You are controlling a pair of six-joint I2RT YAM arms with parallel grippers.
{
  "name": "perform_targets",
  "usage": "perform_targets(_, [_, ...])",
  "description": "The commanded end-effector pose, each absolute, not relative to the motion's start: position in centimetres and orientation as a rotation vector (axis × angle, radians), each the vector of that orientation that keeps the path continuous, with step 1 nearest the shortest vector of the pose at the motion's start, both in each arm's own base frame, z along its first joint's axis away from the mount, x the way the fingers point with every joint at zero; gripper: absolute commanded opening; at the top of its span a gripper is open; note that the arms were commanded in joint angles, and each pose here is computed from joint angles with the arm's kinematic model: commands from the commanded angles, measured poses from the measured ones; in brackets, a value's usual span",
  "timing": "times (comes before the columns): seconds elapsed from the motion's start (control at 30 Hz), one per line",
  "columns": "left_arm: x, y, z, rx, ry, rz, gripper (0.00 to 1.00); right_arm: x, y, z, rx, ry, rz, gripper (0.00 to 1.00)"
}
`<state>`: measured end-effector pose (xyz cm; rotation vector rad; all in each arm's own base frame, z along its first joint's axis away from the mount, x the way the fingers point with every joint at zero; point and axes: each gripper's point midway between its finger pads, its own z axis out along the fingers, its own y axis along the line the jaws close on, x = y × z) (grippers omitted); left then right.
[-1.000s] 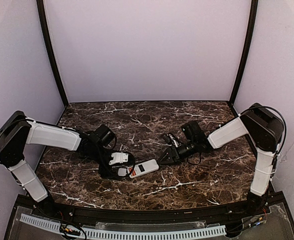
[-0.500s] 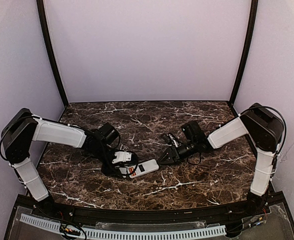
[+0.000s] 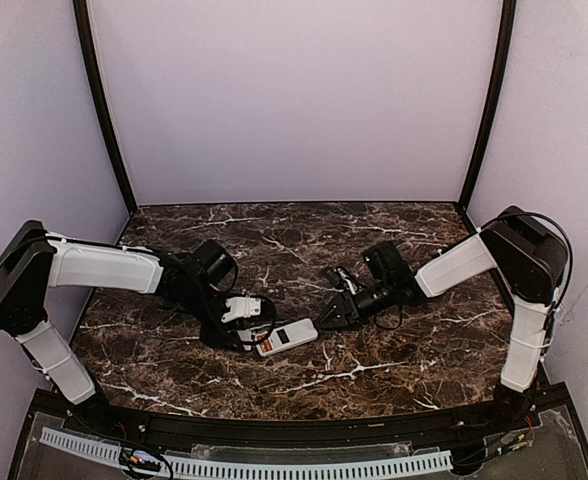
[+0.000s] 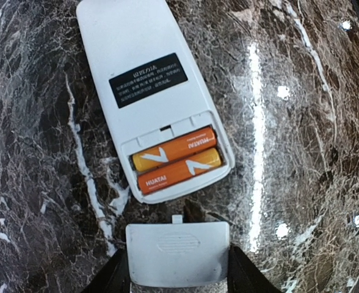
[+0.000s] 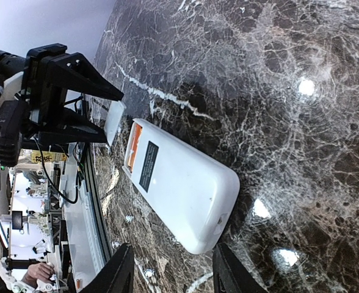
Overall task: Load the batteries into the remote control
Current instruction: Pick up the battery cover from the center of the board.
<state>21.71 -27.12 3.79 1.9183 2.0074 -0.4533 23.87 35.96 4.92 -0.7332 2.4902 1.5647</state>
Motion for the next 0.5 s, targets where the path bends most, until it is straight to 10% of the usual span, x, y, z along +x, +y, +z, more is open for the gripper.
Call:
perform_targets(0.0, [21.9,-28.0,6.2,1.798,2.113,-0.395,0.43,23.8,36.2,4.7,-0.744,2.480,1.570,0.43])
perform_targets(0.47, [22.1,-30.6,5.3,1.632,2.327,-0.322,0.40,23.5,36.4,4.2,-0.737,2.502,1.544,0.42])
